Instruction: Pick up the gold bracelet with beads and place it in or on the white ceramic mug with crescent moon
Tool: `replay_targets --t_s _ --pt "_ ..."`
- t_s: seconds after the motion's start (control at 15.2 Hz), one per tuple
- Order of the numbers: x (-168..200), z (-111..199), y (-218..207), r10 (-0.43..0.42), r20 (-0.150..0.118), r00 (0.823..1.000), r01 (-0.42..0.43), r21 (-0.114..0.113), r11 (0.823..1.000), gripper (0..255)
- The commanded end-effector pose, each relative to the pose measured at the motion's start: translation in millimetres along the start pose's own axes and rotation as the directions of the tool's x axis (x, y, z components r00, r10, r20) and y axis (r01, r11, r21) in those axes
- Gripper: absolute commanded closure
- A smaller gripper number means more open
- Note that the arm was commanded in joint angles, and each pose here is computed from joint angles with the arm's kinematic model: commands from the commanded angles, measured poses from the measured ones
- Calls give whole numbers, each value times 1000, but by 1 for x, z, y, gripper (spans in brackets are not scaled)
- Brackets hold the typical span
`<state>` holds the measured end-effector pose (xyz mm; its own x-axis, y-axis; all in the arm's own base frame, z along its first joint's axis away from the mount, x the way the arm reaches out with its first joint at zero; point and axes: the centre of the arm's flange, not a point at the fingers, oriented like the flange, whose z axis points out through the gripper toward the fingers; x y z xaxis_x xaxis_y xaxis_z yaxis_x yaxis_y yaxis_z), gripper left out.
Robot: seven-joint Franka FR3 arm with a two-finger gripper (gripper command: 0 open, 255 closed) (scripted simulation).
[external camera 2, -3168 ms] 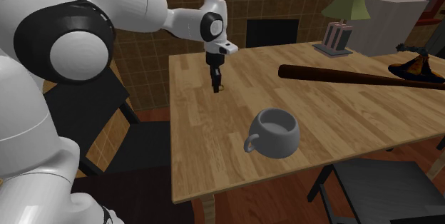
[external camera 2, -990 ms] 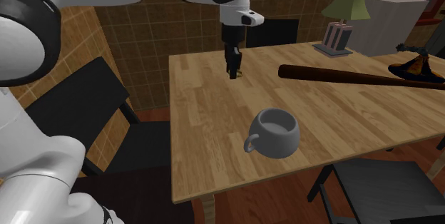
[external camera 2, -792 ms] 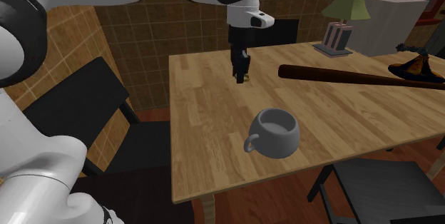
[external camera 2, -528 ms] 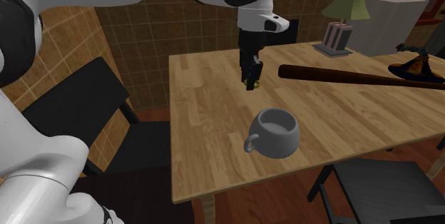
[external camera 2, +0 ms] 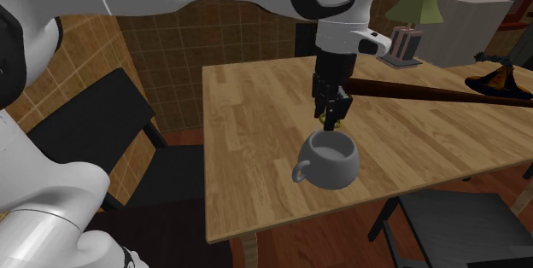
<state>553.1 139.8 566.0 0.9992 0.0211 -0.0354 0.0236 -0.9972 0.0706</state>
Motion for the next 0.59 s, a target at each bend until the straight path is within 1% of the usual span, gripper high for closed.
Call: replay_targets --t_s 0.0,0.53 --pt "2 8 6 -1 0 1000 1 0 1000 255" --pt "4 50 3 -1 0 1000 1 0 1000 255"
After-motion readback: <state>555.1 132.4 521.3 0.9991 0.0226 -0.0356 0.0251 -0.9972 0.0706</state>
